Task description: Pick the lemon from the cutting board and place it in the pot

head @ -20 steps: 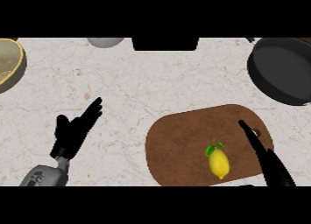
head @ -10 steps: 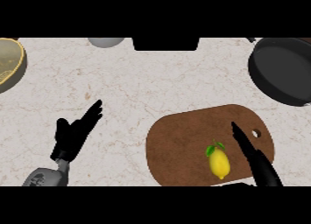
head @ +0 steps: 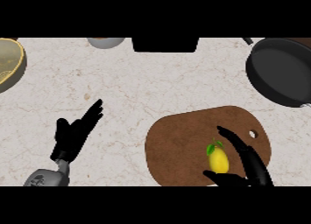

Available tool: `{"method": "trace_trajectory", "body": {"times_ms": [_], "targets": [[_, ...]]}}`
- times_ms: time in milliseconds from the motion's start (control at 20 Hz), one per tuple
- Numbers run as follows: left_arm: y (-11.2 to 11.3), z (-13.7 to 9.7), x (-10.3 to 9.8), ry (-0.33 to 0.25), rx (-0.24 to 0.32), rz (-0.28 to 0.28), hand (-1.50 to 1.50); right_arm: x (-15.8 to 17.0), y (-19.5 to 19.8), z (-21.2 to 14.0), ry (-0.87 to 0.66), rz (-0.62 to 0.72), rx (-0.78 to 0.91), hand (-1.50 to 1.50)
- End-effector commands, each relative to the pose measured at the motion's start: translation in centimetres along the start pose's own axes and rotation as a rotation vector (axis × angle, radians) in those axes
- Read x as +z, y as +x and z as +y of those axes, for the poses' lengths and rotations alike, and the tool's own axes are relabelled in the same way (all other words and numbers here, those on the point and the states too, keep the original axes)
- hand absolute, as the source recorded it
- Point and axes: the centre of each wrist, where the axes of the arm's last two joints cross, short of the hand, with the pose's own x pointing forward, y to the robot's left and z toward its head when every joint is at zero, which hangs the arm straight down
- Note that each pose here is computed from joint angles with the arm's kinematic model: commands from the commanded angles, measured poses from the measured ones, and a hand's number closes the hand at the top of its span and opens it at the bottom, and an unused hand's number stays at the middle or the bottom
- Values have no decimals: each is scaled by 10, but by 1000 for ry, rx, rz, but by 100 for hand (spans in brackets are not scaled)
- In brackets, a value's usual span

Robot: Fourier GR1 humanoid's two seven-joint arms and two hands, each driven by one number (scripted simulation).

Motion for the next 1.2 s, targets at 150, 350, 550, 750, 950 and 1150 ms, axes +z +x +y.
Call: {"method": "trace_trajectory", "body": {"times_ms": [150,350,550,750,950,1150], "targets": [[1,-6,-3,15,5,-13,0,-8,-36,4,37,-1,22,150],[3,-4,6,1,-19,3,0,0,-41,22,41,-29,-39,150],[6,8,-4,-6,6,16,0,22,-63,-26,-72,-70,-79,150],[-10,14,7,31,2,14,0,49,-69,-137,-460,-85,-118,150],[-9,7,3,30,12,12,0,70,-65,-223,-674,-115,-145,150],[3,9,1,-14,-17,-4,0,92,-94,-252,-756,-118,-59,150]]}}
